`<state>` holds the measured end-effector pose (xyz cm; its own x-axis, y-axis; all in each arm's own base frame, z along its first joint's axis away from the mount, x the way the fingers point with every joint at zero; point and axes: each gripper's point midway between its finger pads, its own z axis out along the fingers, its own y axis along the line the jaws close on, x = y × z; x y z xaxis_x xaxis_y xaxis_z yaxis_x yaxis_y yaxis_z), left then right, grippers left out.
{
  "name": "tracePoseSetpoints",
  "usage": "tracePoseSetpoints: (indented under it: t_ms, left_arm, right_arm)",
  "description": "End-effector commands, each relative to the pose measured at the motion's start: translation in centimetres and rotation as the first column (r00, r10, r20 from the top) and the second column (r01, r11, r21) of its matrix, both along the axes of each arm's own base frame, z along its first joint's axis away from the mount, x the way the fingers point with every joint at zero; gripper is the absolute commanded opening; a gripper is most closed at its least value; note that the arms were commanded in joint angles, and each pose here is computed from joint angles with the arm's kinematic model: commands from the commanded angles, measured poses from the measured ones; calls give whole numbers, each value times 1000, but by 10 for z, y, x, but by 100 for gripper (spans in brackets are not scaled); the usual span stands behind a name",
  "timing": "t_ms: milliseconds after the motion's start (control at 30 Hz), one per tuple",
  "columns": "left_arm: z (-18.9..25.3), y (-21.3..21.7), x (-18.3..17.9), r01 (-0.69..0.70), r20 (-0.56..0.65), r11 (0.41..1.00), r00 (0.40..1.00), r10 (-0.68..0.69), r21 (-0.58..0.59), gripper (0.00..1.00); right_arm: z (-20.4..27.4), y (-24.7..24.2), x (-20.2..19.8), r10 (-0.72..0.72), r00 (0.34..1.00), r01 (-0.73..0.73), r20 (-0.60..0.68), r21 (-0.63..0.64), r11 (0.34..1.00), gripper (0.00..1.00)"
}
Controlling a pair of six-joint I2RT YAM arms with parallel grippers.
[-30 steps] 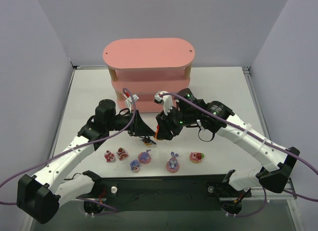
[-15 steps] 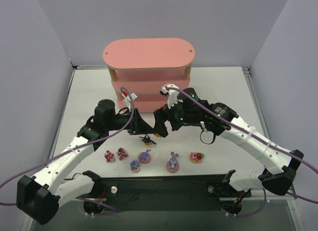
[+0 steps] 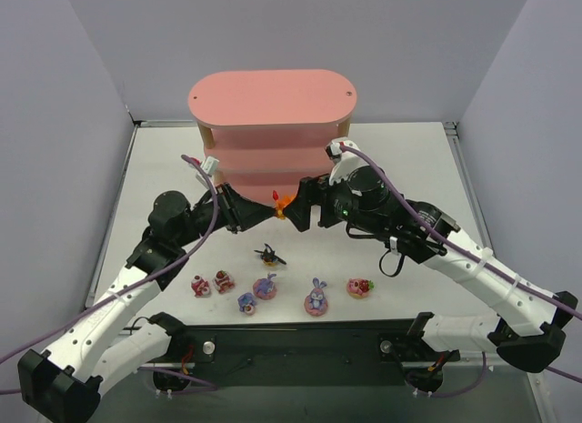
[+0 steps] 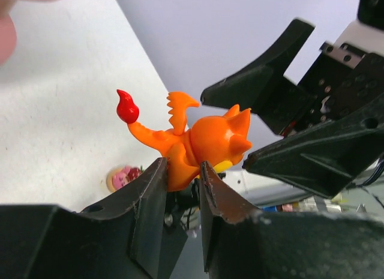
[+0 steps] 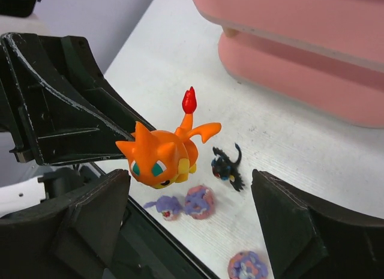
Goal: Place and organize the plastic toys onto the shelf
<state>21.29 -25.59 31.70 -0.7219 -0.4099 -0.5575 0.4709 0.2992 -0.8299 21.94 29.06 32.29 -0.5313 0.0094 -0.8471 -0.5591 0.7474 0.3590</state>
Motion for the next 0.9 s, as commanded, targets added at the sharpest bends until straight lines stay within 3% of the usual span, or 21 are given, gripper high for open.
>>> tracePoseSetpoints:
  t_ms: [0, 267, 600, 867]
  left_arm:
    - [41, 11, 14, -116, 84, 986, 988, 126, -121, 0]
    - [53, 17, 13, -156, 42, 971, 985, 167, -183, 0]
    - [59, 19, 9, -154, -3, 962, 988, 157, -224, 0]
    - [55, 17, 9, -146, -18, 965, 989, 146, -216, 0]
  right_arm:
    - [32, 17, 10, -41, 996, 30, 84, 128, 991, 84]
    - [46, 35, 15, 21, 974, -46, 228, 104, 994, 82]
    - [47, 44, 17, 60, 951, -93, 303, 93, 991, 67]
    - [57, 52, 10, 123, 919, -176, 374, 109, 978, 67]
